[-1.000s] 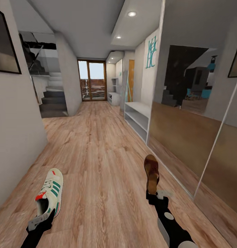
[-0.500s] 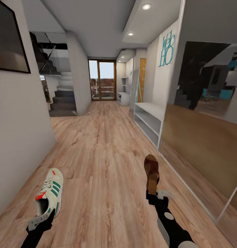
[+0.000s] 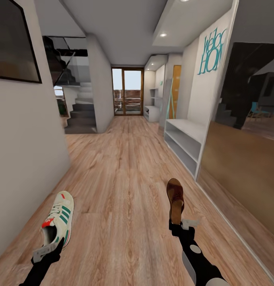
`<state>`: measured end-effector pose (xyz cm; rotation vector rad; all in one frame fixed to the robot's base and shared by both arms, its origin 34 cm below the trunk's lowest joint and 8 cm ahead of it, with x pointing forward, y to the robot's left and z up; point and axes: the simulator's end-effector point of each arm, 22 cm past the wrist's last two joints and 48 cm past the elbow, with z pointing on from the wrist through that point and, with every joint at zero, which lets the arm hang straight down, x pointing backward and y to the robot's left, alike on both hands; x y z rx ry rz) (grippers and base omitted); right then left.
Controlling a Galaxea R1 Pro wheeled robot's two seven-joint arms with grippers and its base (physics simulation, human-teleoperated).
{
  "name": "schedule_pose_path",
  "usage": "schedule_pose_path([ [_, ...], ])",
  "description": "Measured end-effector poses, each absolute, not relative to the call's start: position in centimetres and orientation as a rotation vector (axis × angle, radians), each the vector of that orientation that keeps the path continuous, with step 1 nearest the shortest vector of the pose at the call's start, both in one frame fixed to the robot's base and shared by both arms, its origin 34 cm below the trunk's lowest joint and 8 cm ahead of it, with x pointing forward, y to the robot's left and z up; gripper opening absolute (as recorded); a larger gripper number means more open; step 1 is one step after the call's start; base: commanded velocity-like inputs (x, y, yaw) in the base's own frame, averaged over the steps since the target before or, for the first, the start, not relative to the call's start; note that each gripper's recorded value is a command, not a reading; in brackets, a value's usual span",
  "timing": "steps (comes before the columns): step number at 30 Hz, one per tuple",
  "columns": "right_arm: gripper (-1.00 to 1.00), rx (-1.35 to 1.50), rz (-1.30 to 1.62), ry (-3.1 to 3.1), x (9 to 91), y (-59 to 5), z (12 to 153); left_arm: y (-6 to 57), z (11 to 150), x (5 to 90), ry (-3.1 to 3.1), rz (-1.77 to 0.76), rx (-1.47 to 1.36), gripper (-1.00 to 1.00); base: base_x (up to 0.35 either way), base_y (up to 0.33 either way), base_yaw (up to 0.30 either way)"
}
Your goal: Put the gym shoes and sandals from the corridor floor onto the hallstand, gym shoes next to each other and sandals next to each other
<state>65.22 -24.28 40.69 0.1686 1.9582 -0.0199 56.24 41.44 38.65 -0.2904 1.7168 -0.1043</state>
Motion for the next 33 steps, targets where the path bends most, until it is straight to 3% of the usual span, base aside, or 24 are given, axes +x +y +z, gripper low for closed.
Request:
schedule_pose_path([
  [10, -1.0, 0.167, -0.015, 1.96, 65.2, -24.2, 40.6, 33.6, 41.1, 59.1, 1.708, -0.204, 0.164, -1.0, 0.32, 0.0, 0.0],
  [33, -1.0, 0.163, -0.017, 1.958, 65.2, -24.4, 40.7, 33.6, 40.7, 58.9, 1.724, -0.202, 0.184, -1.0, 0.343, 0.0, 0.0],
])
